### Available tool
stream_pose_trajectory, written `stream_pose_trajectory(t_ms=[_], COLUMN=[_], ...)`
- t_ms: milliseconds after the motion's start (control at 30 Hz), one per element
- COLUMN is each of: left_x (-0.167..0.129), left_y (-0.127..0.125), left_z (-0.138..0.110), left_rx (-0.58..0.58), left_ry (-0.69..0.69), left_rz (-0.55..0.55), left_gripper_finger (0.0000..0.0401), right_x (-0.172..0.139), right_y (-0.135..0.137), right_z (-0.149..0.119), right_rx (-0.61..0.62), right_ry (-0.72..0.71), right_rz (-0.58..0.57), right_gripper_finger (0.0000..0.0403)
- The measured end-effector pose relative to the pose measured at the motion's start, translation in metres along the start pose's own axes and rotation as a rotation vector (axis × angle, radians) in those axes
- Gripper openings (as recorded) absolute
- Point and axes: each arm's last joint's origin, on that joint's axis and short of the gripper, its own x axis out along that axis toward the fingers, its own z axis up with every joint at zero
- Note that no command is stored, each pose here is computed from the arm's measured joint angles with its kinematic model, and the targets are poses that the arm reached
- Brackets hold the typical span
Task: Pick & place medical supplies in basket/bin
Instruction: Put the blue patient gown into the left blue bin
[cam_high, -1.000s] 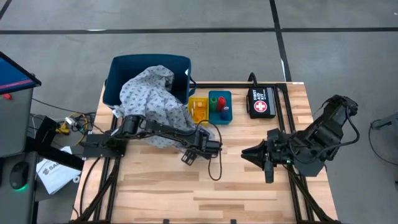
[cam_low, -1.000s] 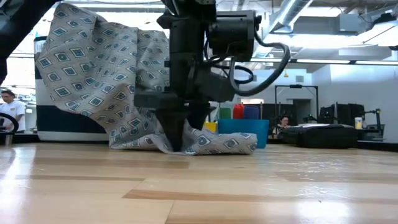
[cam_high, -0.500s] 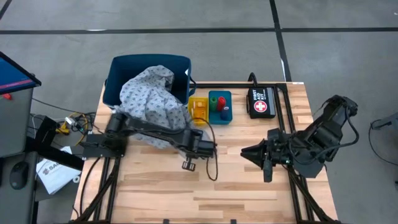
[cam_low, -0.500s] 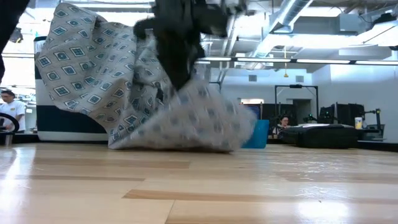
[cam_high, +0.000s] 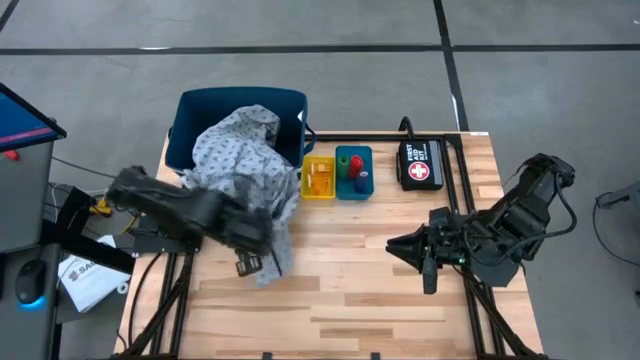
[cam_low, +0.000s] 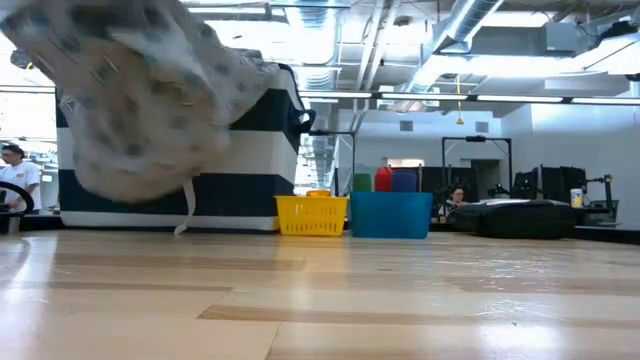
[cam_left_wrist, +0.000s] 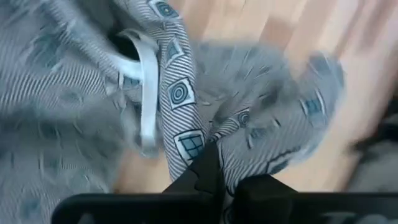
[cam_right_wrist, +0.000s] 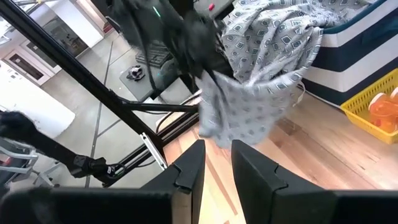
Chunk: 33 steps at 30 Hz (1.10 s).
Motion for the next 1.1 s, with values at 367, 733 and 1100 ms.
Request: stream_pose_trajectory(t_ms=[367,733,1100], left_x=[-0.061,-0.094,-0.158], left_y=[0.057,0.149,0.236], left_z=[-0.031,-0.003,0.043], left_rx=[-0.289,-0.217,-0.225], left_ry=[-0.349,-0.518,-0.666], left_rz=[0.029,0.685,1.226], left_gripper_finger=[0.0,0.0,0.0], right_x=[0.002,0.007,0.019], right_y=[-0.001,-0.005,-0.013], right_z=[0.002,0.006,0.015], right_rx=[0.007,0.066,0.105], right_ry=[-0.009,-0.024,-0.044], right_rz=[-0.012,-0.035,-0.077], right_gripper_finger=[0.0077,0.0077,0.0077])
